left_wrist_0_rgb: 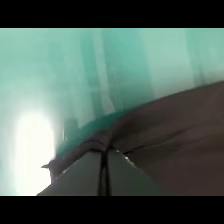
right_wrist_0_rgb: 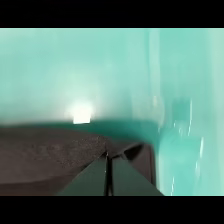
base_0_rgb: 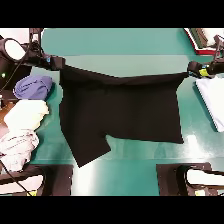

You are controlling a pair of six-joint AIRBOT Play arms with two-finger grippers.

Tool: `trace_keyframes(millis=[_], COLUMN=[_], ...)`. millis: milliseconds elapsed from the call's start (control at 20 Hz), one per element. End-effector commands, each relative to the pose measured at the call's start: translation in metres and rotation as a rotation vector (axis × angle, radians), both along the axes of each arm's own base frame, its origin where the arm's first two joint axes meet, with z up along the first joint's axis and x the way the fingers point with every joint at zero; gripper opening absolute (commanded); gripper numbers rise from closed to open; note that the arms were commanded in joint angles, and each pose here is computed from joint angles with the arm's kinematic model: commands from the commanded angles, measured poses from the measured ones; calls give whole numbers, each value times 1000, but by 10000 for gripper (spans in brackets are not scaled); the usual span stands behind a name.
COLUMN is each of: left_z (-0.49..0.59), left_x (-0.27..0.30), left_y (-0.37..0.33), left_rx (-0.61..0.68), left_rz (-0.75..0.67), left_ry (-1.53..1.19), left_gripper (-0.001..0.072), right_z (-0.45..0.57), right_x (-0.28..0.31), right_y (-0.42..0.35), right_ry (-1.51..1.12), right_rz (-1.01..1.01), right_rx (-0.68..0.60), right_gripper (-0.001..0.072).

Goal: Fold the shirts.

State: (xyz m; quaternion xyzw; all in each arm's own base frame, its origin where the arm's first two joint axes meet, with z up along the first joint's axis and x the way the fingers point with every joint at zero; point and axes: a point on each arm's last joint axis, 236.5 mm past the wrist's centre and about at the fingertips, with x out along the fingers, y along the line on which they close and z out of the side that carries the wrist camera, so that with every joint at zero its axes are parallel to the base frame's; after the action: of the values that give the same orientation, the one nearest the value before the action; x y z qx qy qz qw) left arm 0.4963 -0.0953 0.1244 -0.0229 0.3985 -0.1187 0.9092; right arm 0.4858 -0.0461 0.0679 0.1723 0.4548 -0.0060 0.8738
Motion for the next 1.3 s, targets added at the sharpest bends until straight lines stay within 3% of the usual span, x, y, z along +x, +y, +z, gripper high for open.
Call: trace_keyframes(millis=[0, 350, 750, 800, 850, 900, 950, 1250], left_z=[-3, -97, -141, -141, -141, -140, -138, -103], left_x=[22, -56, -94, -98, -103, -110, -117, -172], left_y=[11, 31, 36, 36, 38, 40, 44, 48], left_rx=[50, 183, 198, 200, 208, 219, 233, 161], left_rz=[23, -28, -36, -38, -40, -42, -40, 94], left_ry=[-72, 374, 525, 539, 560, 587, 612, 613], left_gripper=[23, 22, 24, 51, 332, 506, 492, 492], right_z=[11, -75, -113, -113, -111, -107, -103, -71], right_x=[26, -58, -80, -84, -89, -94, -100, -136], right_y=[-2, 20, 37, 38, 37, 34, 32, 12], right_ry=[-124, 267, 337, 353, 379, 402, 432, 536], right_rz=[-19, 115, 146, 151, 156, 156, 158, 136], right_rx=[-37, -68, -65, -60, -55, -46, -37, 8], right_gripper=[10, 10, 15, 19, 77, 322, 389, 388])
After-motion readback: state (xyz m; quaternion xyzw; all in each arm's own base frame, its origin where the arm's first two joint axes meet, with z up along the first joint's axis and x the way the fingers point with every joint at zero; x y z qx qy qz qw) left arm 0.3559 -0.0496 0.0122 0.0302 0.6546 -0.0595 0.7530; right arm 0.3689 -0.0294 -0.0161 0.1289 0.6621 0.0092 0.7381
